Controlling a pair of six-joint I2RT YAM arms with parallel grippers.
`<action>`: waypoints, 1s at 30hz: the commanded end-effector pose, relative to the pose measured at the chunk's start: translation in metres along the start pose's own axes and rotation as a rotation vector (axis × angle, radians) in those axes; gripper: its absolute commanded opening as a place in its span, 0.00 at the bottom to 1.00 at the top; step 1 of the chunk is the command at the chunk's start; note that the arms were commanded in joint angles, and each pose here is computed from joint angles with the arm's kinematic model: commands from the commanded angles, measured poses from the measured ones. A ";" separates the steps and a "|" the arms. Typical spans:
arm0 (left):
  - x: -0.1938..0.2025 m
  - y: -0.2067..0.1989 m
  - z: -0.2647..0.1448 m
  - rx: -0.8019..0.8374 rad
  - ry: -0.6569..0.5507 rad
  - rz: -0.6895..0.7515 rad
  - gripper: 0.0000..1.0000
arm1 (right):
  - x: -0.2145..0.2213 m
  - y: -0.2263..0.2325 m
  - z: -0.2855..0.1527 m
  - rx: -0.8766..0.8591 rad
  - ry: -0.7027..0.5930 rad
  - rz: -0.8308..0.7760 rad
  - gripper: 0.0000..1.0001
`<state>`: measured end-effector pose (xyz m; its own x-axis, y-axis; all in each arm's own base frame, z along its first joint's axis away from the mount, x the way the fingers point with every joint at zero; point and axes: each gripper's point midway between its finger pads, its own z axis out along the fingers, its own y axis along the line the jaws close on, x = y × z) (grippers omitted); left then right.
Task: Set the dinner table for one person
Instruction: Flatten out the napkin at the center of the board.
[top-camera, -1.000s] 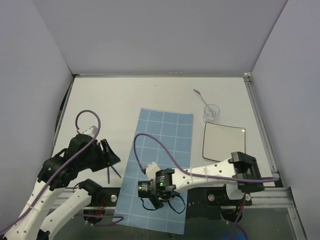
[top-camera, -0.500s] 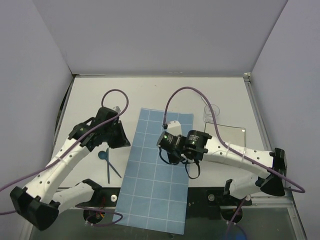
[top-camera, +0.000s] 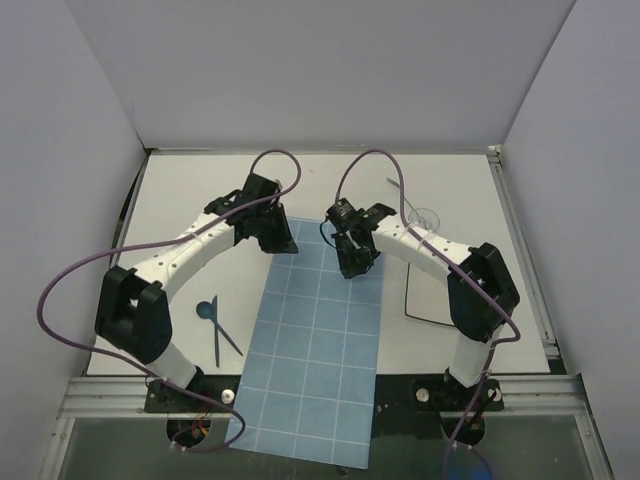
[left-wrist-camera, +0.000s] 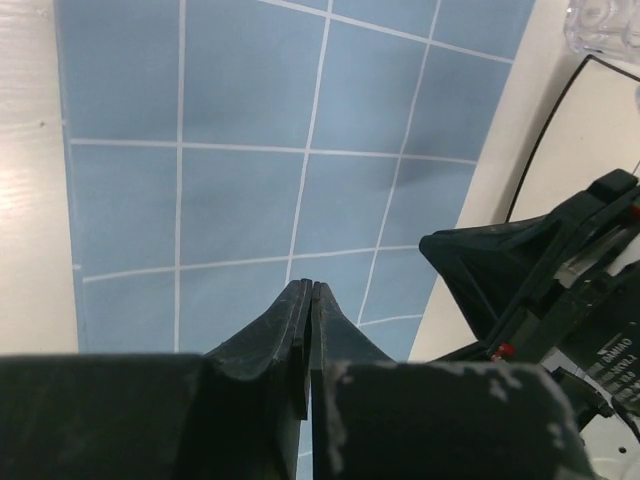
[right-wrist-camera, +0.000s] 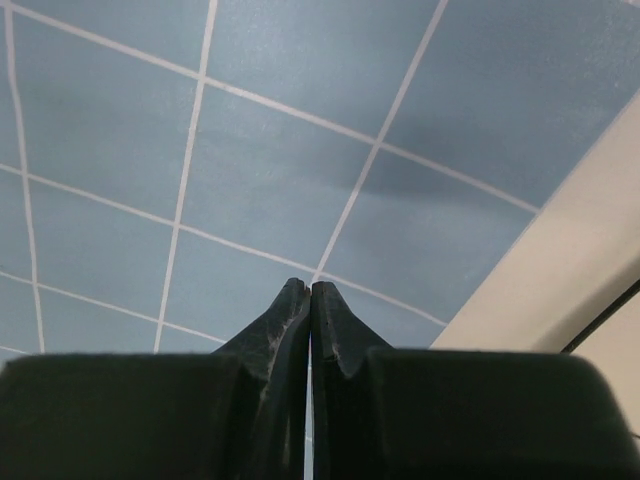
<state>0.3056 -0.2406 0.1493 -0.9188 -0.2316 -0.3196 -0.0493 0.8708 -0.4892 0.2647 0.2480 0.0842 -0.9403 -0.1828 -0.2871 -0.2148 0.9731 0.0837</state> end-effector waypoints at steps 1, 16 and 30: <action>-0.023 -0.020 0.018 0.084 -0.034 0.008 0.00 | -0.028 0.012 -0.006 -0.103 -0.055 -0.032 0.00; 0.013 0.027 0.116 -0.047 0.146 -0.108 0.00 | -0.037 -0.014 0.058 -0.086 0.067 0.015 0.00; -0.018 0.051 0.172 -0.062 0.205 -0.188 0.00 | -0.088 -0.021 0.114 -0.127 0.109 0.051 0.00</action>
<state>0.3542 -0.2751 0.0151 -0.9629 -0.2687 -0.0244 -0.2239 0.8465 -0.4830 0.3427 0.2584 0.0182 -0.9801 -0.1663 -0.1084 -0.1858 0.9606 0.2069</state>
